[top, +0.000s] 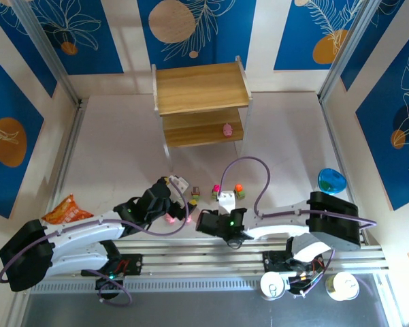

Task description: Place and organize the plastic toys onto the shelf

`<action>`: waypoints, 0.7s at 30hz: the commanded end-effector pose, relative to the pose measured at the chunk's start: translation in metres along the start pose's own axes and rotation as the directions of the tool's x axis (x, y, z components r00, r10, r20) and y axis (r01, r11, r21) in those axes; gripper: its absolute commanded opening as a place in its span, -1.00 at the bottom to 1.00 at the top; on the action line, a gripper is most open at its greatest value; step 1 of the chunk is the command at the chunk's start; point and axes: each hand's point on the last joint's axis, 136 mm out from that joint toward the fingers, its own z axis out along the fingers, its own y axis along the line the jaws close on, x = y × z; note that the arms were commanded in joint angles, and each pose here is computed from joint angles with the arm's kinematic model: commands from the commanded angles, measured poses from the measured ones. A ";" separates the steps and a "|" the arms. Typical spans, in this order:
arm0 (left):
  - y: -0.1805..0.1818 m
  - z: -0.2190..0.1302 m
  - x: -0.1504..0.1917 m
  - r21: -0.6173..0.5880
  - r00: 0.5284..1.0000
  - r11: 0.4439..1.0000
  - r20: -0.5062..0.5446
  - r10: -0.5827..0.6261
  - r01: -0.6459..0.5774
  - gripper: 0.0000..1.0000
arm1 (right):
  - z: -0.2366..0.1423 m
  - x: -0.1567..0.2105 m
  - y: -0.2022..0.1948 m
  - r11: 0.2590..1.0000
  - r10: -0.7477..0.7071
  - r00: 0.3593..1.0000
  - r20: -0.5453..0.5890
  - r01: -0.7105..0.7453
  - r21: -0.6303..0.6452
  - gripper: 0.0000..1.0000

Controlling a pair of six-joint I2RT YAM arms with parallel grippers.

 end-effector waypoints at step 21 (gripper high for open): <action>-0.009 -0.007 -0.021 0.058 0.997 0.998 0.079 -0.020 0.016 0.99 | -0.042 -0.154 0.003 0.989 -0.024 0.977 0.213 0.055 -0.140 -0.38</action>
